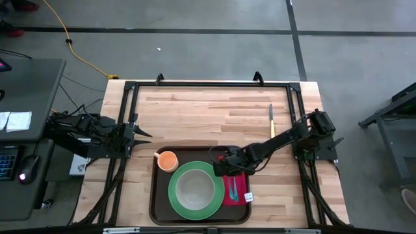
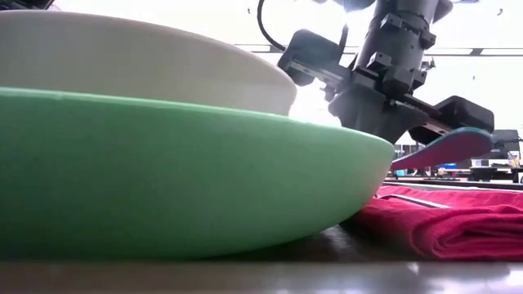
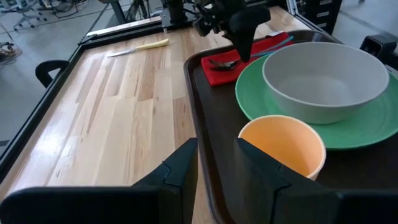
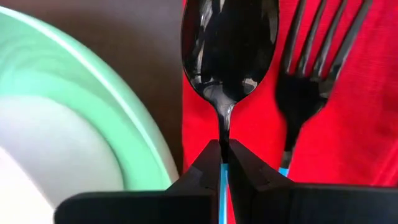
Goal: Set up tray
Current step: Put the blue spoon on the red napkin
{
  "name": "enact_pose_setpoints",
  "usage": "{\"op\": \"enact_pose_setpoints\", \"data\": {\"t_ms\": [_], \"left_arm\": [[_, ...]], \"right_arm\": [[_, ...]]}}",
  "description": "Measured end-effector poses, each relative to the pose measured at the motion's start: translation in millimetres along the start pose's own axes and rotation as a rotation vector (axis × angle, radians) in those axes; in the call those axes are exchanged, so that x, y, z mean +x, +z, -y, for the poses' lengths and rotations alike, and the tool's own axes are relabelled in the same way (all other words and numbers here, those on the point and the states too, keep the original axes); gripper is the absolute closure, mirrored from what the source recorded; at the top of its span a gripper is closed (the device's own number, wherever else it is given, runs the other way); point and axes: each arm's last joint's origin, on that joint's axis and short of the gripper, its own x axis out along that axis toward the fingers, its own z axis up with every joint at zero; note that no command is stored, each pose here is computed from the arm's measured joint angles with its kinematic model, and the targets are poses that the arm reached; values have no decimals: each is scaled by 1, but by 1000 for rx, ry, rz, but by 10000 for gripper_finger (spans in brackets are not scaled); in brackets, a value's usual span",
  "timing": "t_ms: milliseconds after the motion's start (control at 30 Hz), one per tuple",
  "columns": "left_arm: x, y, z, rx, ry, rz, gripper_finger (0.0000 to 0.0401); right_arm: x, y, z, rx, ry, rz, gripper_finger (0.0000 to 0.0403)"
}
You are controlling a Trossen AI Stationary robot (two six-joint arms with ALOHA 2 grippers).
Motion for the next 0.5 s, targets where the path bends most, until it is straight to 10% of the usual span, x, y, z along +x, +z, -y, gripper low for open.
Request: {"op": "enact_pose_setpoints", "data": {"t_ms": [500], "left_arm": [[0,0,0,0,0,-1,265]], "right_arm": [[14,-1,0,10,-2,-49,402]]}}
